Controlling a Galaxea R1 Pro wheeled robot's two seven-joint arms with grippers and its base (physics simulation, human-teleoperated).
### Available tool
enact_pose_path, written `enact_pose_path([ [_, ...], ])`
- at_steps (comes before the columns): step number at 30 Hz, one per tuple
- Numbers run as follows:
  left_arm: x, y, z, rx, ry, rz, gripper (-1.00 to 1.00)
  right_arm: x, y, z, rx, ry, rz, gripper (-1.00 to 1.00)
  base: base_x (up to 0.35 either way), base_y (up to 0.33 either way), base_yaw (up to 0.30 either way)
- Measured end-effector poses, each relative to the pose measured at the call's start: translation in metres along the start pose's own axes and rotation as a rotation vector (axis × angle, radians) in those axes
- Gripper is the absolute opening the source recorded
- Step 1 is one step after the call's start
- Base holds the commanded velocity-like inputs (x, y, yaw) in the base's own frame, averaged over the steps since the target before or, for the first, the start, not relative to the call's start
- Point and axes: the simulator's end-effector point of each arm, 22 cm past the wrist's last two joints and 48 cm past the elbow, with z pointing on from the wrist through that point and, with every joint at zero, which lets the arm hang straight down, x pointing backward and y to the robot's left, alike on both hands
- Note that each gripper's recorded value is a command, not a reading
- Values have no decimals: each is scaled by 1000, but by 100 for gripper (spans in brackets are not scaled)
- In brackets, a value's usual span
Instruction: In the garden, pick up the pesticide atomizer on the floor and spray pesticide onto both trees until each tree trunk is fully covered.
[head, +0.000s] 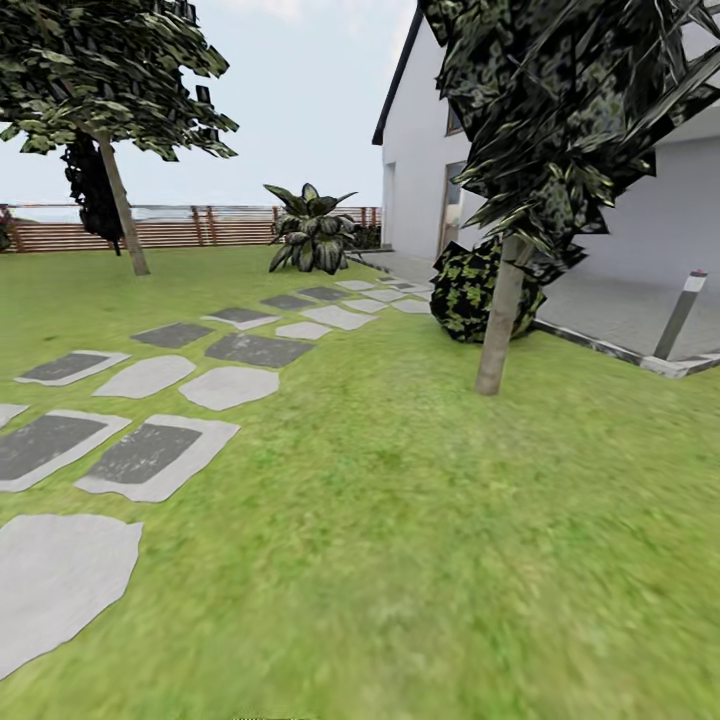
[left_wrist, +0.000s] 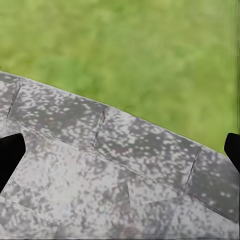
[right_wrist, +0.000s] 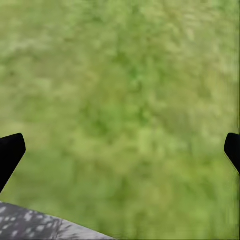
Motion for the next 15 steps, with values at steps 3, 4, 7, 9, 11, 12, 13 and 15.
enact_pose_path([
  [3,0,0,0,0,-1,0,100,0,0,0,0,0,0,100,0,-300,267],
  [4,0,0,0,0,-1,0,100,0,0,0,1,0,0,100,0,-300,274],
  [7,0,0,0,0,-1,0,100,0,0,0,1,0,0,100,0,-311,276],
  [9,0,0,0,0,0,0,100,0,0,0,1,0,1,100,0,-330,278],
  [11,0,0,0,0,0,0,100,0,0,0,1,0,1,100,-8,-333,278],
  [12,0,0,0,0,0,0,100,0,0,0,1,0,1,100,-31,-333,278],
  [13,0,0,0,0,0,0,100,0,0,0,1,0,1,100,-45,-333,278],
  [15,0,-1,0,1,0,-1,100,0,0,0,1,0,1,100,-80,-327,278],
])
